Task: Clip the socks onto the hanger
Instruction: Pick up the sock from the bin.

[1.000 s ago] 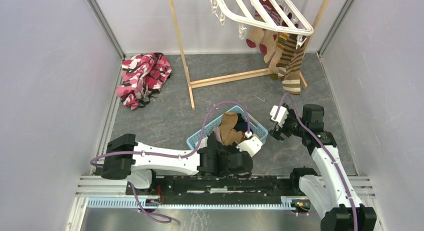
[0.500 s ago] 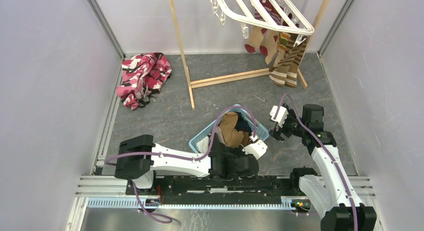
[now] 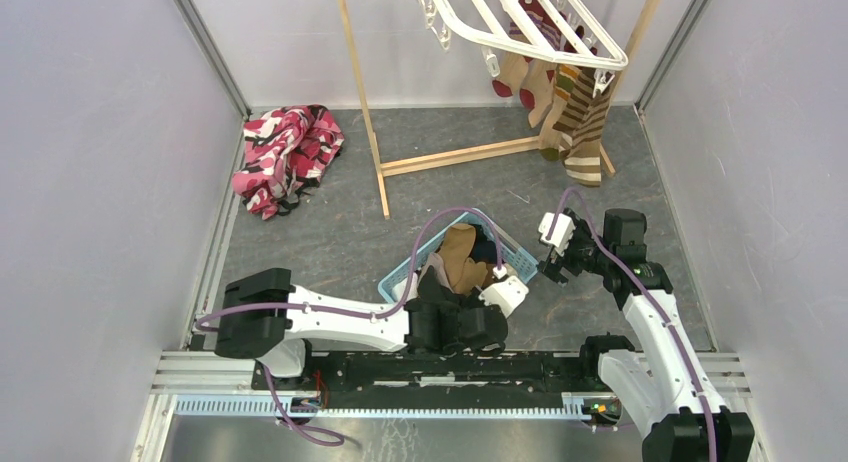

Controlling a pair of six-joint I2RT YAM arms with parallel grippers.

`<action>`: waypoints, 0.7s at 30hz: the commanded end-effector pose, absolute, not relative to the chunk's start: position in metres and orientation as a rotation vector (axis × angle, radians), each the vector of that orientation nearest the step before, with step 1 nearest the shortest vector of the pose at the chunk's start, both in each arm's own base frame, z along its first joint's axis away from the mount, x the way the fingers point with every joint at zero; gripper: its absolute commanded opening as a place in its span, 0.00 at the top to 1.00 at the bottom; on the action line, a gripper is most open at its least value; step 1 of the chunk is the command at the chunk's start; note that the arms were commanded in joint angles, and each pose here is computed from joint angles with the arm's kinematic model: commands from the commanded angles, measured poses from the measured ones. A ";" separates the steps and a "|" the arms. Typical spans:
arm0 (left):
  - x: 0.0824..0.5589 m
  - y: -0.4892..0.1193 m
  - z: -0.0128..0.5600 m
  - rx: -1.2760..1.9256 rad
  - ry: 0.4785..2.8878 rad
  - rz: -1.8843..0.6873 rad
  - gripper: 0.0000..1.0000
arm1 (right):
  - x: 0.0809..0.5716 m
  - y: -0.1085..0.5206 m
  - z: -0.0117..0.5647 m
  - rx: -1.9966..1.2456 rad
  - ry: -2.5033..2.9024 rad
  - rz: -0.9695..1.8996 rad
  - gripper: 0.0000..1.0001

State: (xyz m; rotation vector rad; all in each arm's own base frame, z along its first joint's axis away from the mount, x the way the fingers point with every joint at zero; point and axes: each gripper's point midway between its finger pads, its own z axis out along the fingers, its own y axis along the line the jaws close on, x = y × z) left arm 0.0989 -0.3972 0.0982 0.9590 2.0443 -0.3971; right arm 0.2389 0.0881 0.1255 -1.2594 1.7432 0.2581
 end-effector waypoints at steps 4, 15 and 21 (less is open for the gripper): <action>0.103 -0.403 0.125 0.868 2.020 -0.522 0.73 | 0.240 0.090 0.130 -1.274 1.728 0.261 0.08; 0.112 -0.393 0.144 0.783 1.979 -0.668 0.95 | 0.233 0.101 0.128 -1.321 1.692 0.314 0.08; 0.125 -0.386 0.177 0.754 1.834 -0.814 0.96 | 0.221 0.123 0.130 -1.419 1.590 0.388 0.08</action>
